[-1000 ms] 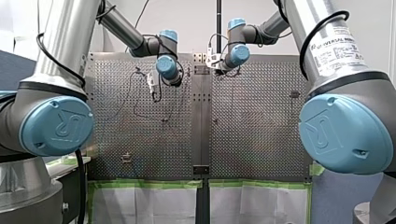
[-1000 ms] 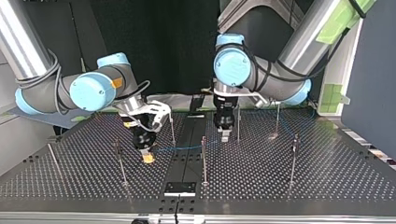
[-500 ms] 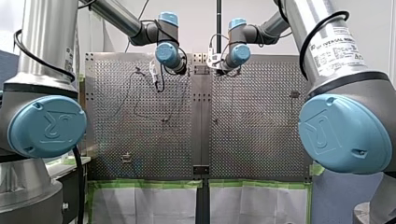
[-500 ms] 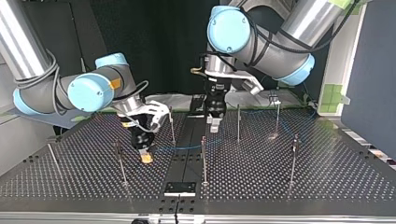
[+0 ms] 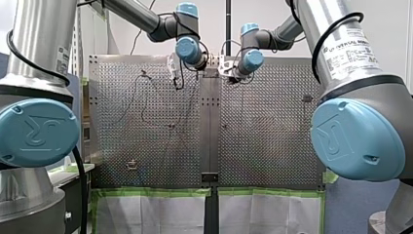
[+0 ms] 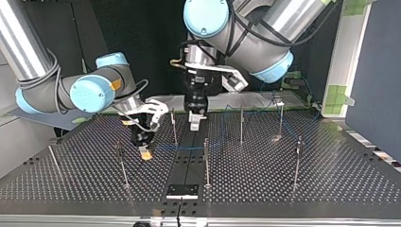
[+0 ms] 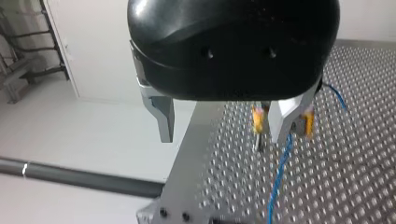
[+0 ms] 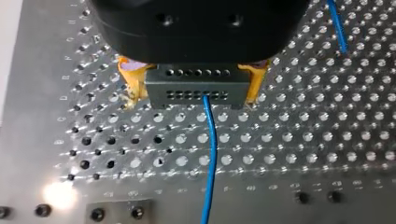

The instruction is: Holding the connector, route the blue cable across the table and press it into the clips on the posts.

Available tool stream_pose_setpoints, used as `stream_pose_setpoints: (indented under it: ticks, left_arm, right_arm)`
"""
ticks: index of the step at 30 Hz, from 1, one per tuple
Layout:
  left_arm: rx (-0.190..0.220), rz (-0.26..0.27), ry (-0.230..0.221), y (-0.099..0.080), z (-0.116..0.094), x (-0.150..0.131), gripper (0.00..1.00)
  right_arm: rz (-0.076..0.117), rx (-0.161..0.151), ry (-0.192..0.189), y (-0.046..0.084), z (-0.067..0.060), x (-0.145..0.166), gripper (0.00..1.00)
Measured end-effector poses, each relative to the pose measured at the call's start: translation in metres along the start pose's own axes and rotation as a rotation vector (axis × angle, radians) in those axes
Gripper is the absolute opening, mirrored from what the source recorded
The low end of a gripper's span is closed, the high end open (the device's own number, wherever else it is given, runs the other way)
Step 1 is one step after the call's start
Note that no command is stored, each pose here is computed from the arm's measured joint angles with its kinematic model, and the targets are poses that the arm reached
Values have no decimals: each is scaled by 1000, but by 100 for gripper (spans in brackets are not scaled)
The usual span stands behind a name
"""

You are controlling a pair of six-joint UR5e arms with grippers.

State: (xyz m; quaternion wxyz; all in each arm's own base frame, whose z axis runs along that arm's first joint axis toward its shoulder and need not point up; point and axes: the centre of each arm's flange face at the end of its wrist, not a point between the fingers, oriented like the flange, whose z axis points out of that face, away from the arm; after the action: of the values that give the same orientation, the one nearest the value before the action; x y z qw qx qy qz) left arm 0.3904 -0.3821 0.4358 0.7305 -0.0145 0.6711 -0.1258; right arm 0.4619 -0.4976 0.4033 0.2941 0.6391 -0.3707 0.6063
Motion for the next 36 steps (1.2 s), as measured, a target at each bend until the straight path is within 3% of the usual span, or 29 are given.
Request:
stream_pose_setpoints:
  ticks: [8,21,36]
  left_arm:
    - [19,6,-10,-15,-2,-7,100]
    - [-35,92,37,-24,25,22,100]
    - [-86,133,3,-38,73,41,100]
  right_arm:
    - [2,-14,-13,9,0,-6,1]
    - [4,-36,-37,23,-1,-17,1]
    - [4,-62,-38,40,1,-18,1]
